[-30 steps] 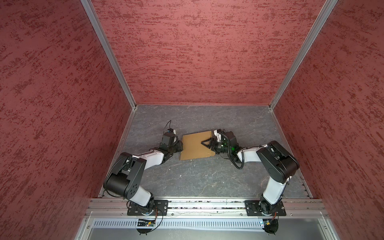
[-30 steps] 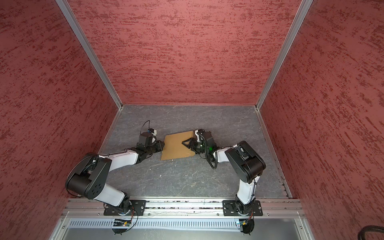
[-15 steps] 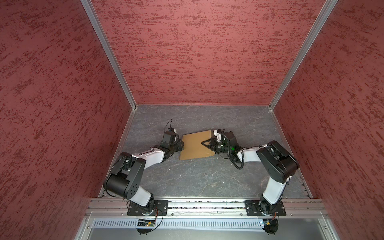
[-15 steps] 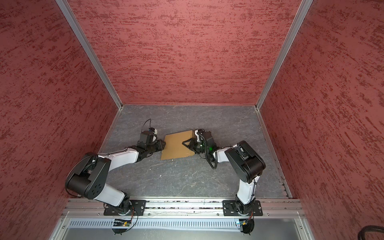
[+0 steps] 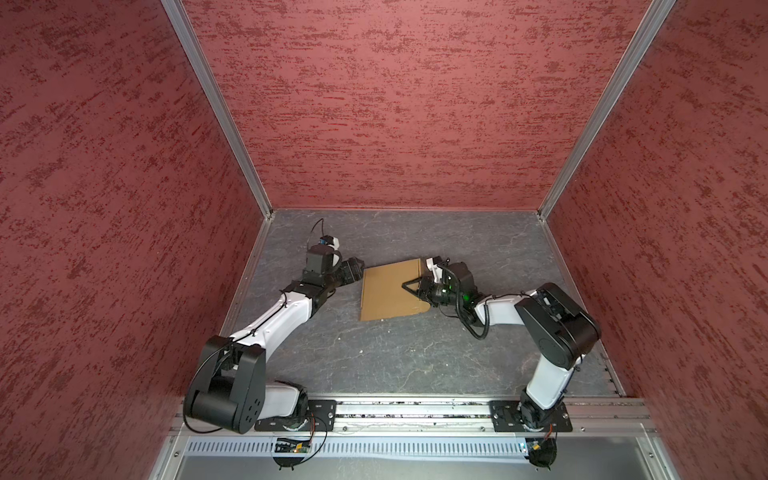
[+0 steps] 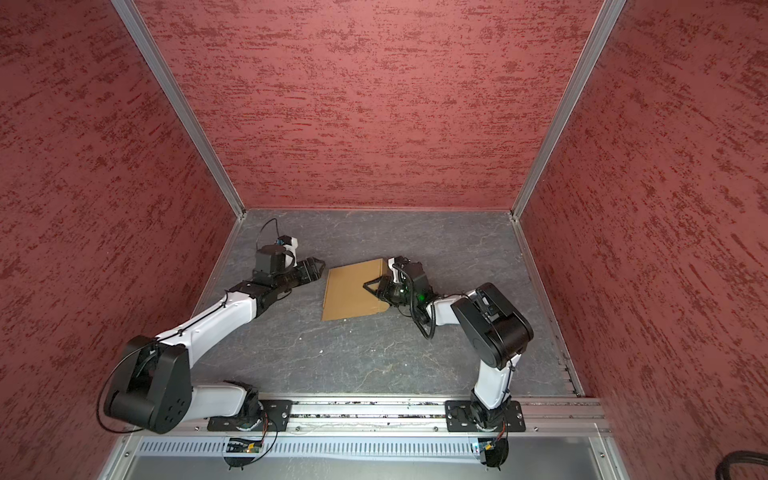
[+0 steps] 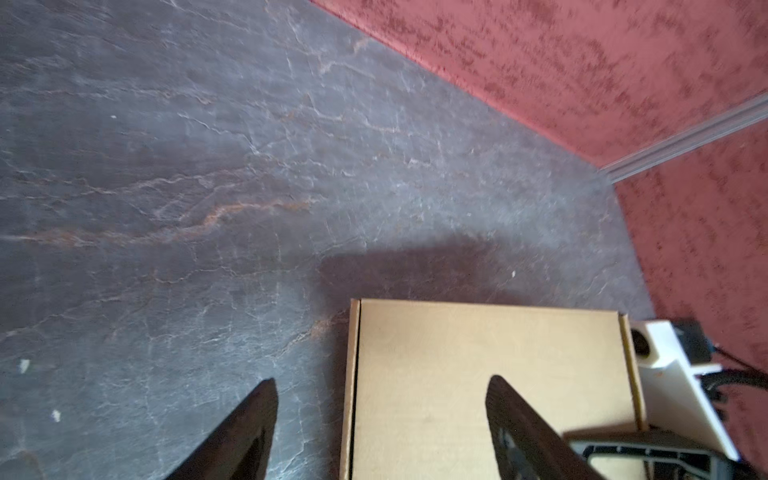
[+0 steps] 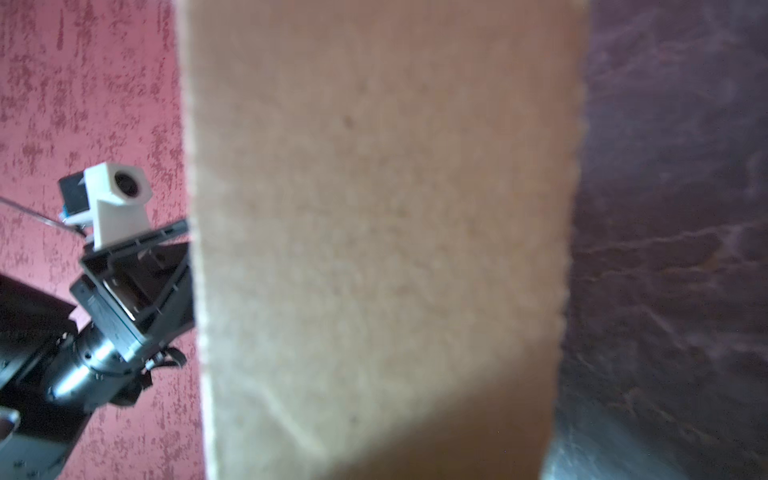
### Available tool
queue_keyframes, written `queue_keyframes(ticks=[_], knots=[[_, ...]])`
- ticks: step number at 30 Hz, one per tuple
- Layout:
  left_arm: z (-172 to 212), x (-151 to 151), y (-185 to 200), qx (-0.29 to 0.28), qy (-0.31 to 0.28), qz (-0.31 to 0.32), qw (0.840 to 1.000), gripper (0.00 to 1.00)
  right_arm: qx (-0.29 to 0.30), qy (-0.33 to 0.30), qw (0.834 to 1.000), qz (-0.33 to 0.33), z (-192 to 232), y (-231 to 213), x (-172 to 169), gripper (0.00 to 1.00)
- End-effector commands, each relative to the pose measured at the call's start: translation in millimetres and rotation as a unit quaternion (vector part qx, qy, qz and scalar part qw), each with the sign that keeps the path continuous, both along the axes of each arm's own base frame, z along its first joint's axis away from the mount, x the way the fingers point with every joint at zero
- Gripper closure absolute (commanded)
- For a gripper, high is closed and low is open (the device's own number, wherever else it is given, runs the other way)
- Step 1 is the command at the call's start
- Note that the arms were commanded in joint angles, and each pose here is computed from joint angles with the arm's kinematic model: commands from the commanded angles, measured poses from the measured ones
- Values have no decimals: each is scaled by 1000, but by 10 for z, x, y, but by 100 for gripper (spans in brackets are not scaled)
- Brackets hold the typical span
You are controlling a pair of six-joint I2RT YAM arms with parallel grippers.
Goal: Fold the paper box
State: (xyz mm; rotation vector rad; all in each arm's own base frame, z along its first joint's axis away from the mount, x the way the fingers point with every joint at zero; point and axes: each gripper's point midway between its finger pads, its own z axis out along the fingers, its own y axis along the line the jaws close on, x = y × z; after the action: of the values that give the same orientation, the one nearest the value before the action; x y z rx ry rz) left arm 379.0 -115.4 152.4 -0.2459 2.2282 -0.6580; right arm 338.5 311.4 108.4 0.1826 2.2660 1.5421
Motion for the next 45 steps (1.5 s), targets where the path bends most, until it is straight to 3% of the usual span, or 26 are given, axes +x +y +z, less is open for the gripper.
queue_keyframes(ticks=[1, 3, 10, 15, 21, 29, 32, 45], knots=[[88, -77, -35, -57, 17, -37, 998, 8, 10, -48, 999, 16, 372, 7, -21, 61], [141, -101, -62, -88, 21, -52, 995, 0, 6, -56, 998, 26, 499, -7, -61, 61], [477, -127, -198, -194, 7, -96, 976, 0, 3, -84, 995, 47, 1058, -124, -99, 61], [825, -66, -417, -265, -29, -149, 952, 0, 28, -110, 991, 72, 1471, -179, -39, 62], [1149, -26, -647, -282, -80, -198, 935, 0, 38, -127, 987, 93, 1673, -212, 43, 62], [1364, 4, -855, -294, -122, -229, 920, 0, 99, -144, 978, 117, 1962, -195, 1, 64], [1458, -9, -905, -309, -134, -240, 911, 7, 100, -147, 977, 117, 2009, -219, 15, 64], [1564, -201, -1103, -327, -123, -298, 888, 9, 118, -173, 971, 111, 2272, -303, 134, 65]])
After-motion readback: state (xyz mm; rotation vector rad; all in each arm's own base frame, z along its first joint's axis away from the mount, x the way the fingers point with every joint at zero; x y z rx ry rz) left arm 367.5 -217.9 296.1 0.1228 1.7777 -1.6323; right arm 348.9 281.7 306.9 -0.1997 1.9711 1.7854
